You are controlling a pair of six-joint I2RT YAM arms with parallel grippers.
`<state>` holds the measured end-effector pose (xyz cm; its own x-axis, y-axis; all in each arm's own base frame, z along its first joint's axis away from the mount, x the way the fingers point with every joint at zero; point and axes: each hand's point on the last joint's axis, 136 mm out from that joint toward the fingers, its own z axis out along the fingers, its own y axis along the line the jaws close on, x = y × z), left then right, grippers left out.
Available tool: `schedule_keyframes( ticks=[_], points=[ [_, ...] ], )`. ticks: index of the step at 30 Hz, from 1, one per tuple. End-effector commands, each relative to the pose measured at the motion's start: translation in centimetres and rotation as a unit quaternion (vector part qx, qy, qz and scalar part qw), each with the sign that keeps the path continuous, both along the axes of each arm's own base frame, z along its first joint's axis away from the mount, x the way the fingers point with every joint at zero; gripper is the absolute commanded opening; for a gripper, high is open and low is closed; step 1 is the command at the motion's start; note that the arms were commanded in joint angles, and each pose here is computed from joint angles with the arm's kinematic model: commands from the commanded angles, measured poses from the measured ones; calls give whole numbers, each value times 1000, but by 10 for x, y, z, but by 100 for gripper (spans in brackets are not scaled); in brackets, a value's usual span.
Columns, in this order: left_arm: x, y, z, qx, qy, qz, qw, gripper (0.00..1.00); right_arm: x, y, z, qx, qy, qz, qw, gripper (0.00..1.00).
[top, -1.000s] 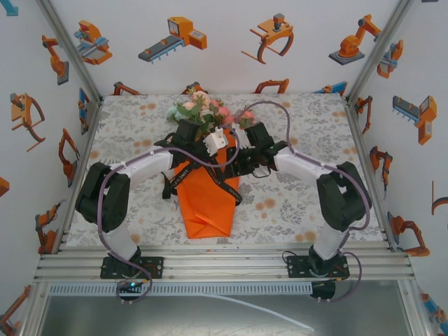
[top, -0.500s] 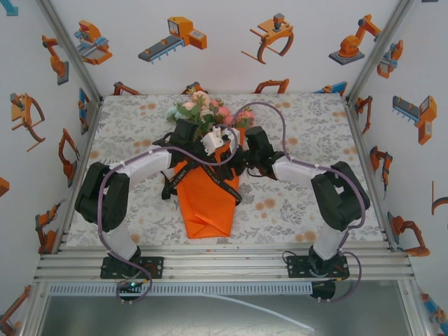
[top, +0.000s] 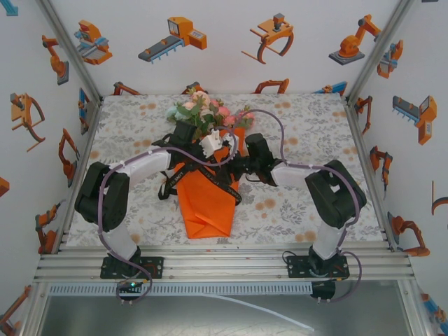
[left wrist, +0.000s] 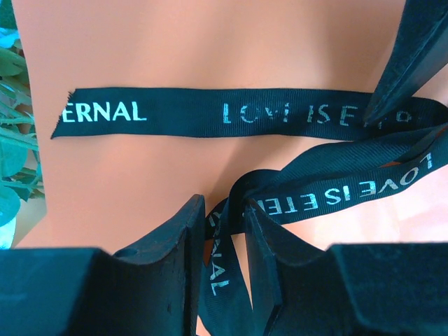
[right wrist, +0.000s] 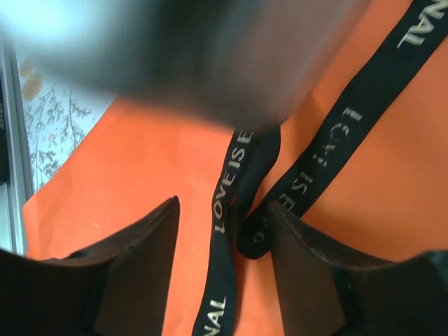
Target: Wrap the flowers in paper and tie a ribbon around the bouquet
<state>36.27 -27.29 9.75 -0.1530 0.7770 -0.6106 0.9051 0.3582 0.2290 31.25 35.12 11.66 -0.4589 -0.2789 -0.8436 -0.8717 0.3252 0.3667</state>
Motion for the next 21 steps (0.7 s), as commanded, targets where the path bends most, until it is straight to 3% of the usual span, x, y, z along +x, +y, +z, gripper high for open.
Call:
schedule_keyframes(
  ticks=[1,17,21],
  points=[
    [8,-13,34,-60,-32,-11,998,32,-24,-4,-20,-4,51,15,999,53],
    [9,-7,50,-110,-26,-2,994,32,-24,-9,-38,18,79,-4,997,42],
    [13,-8,52,-118,-26,3,993,32,-24,-6,-37,24,85,-12,996,29]
  ],
)
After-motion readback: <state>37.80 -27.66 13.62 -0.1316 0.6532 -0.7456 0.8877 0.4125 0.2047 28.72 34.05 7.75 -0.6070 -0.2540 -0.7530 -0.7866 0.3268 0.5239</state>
